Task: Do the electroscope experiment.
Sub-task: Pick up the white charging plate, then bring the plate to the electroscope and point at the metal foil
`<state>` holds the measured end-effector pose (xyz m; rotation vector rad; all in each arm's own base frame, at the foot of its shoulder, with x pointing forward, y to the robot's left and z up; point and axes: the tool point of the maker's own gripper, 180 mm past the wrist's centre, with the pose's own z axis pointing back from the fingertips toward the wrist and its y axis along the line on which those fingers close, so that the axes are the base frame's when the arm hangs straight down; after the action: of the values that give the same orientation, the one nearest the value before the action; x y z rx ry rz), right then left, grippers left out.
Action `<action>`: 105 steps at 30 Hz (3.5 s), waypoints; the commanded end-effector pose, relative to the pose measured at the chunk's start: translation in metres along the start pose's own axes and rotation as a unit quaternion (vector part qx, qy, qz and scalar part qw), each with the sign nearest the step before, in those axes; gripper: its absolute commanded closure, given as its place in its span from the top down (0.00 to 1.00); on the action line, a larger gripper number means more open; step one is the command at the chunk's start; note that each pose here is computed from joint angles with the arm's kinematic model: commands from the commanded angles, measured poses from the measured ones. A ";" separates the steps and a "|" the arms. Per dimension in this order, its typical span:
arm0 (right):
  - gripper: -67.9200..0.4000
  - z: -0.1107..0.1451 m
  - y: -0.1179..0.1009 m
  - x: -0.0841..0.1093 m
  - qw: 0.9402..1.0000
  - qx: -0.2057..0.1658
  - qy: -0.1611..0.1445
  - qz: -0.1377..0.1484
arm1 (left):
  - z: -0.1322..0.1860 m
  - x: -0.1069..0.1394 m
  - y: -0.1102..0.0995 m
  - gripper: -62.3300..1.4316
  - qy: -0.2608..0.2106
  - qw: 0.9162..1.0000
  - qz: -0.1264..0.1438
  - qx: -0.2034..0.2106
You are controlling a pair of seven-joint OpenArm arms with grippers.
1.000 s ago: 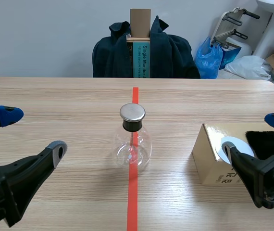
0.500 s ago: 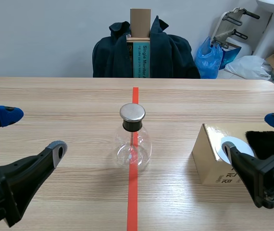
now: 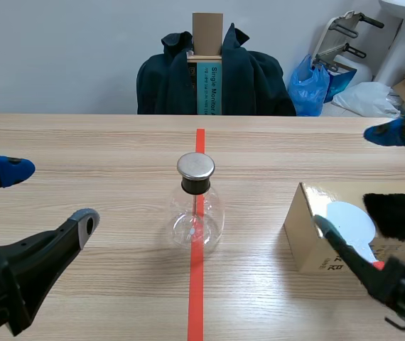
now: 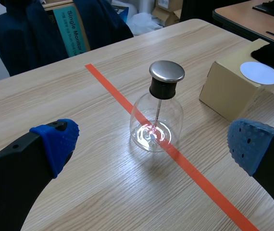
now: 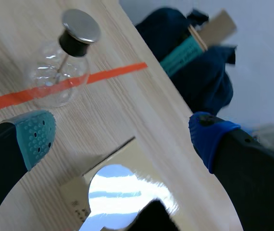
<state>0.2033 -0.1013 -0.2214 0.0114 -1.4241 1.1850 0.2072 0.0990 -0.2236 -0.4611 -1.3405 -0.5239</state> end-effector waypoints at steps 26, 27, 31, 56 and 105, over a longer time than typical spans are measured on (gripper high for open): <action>0.83 0.068 0.084 -0.101 0.944 0.035 0.110 0.310 | -0.001 0.006 -0.004 1.00 -0.007 1.000 -0.018 -0.007; 0.83 0.066 0.080 -0.106 0.942 0.025 0.123 0.313 | -0.001 0.006 -0.004 1.00 -0.007 1.000 -0.018 -0.007; 0.83 0.057 0.068 -0.119 0.935 -0.012 0.153 0.320 | -0.001 0.006 -0.004 1.00 -0.007 1.000 -0.018 -0.007; 0.83 0.015 0.046 -0.113 0.913 -0.075 0.170 0.363 | 0.000 0.001 -0.005 1.00 0.008 0.999 -0.032 -0.009; 0.02 0.049 -0.098 -0.045 0.856 -0.281 0.116 0.419 | -0.079 -0.104 0.049 0.09 0.048 0.996 -0.001 -0.080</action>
<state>0.2391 -0.2076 -0.1944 -1.2029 -1.5102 1.3293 0.2768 0.1067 -0.3526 -0.5446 -1.1664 -0.6433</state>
